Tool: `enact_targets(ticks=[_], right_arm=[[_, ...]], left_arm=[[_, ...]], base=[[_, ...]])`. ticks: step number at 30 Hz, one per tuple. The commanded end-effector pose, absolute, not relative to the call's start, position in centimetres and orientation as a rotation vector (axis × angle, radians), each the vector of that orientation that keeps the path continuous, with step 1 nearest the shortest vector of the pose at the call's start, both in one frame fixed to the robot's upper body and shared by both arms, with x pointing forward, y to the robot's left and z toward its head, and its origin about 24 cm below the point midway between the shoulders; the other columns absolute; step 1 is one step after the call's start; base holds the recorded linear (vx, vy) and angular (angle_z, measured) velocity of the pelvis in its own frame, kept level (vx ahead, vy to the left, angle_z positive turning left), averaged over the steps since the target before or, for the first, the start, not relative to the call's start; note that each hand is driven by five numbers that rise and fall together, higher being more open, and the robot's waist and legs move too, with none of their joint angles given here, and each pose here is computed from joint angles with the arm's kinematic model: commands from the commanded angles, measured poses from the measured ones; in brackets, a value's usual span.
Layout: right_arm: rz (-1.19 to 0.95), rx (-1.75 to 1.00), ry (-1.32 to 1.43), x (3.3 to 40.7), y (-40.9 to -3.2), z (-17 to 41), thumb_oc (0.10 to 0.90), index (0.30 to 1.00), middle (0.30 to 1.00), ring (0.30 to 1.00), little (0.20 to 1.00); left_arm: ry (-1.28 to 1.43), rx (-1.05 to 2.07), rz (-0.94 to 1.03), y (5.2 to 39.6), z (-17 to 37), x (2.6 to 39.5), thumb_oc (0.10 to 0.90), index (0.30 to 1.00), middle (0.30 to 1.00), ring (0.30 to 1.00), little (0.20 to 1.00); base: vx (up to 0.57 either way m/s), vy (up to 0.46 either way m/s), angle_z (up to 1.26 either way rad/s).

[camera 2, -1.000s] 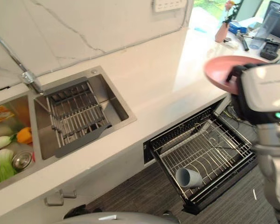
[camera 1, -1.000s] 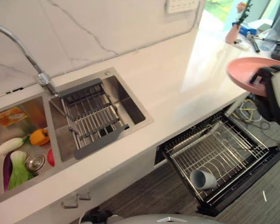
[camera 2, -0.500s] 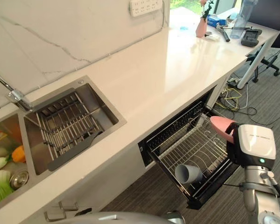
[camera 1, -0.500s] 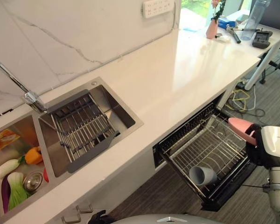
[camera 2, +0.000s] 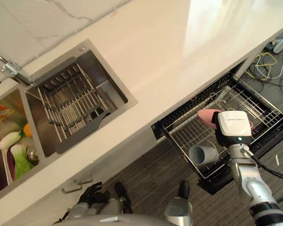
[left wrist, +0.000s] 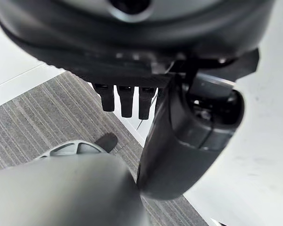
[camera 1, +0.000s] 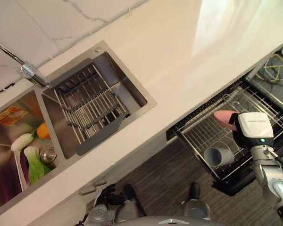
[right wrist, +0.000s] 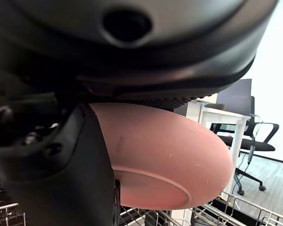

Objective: Place the dishes in the dishwasher.

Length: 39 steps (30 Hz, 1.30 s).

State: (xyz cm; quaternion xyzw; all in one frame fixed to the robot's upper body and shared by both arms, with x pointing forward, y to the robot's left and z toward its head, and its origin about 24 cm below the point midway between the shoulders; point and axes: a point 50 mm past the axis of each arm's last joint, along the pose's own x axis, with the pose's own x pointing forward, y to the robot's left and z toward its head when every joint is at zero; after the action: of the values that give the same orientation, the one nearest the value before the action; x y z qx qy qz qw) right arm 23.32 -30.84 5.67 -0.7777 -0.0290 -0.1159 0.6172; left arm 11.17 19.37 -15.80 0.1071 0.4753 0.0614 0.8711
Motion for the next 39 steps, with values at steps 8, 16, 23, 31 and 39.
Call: enact_targets(ticks=[8, 16, 23, 31, 39], right_arm=[[-0.540, -1.714, -0.244, 24.3, -31.0, 11.7, 0.800, 0.900, 0.900, 0.900, 0.900], [-0.552, -1.667, -0.261, 23.1, -31.1, 13.6, 0.800, 0.900, 0.900, 0.900, 0.900], [-0.598, -1.489, -0.443, 21.8, -29.4, 16.6, 0.800, 0.900, 0.900, 0.900, 0.900], [-1.033, -1.472, -0.374, 19.0, -35.3, 20.4, 0.800, 0.900, 0.900, 0.900, 0.900], [-1.533, -1.273, 0.017, 12.3, -43.5, 17.4, 0.800, 0.900, 0.900, 0.900, 0.900]], left_arm=[[1.227, 0.258, 0.060, 19.2, -17.4, 5.3, 0.800, 0.900, 0.900, 0.900, 0.900], [1.246, 0.269, 0.029, 19.1, -17.5, 5.0, 0.800, 0.900, 0.900, 0.900, 0.900], [1.261, 0.280, 0.017, 19.0, -17.5, 4.8, 0.800, 0.900, 0.900, 0.900, 0.900], [1.249, 0.266, 0.047, 19.4, -17.5, 5.0, 0.800, 0.900, 0.900, 0.900, 0.900], [1.216, 0.254, 0.051, 19.1, -17.3, 5.5, 0.800, 0.900, 0.900, 0.900, 0.900]], base=[[0.02, 0.000, 0.02], [0.03, -0.006, 0.06], [0.01, -0.001, 0.00], [0.02, 0.008, -0.03], [0.01, 0.021, -0.04]])
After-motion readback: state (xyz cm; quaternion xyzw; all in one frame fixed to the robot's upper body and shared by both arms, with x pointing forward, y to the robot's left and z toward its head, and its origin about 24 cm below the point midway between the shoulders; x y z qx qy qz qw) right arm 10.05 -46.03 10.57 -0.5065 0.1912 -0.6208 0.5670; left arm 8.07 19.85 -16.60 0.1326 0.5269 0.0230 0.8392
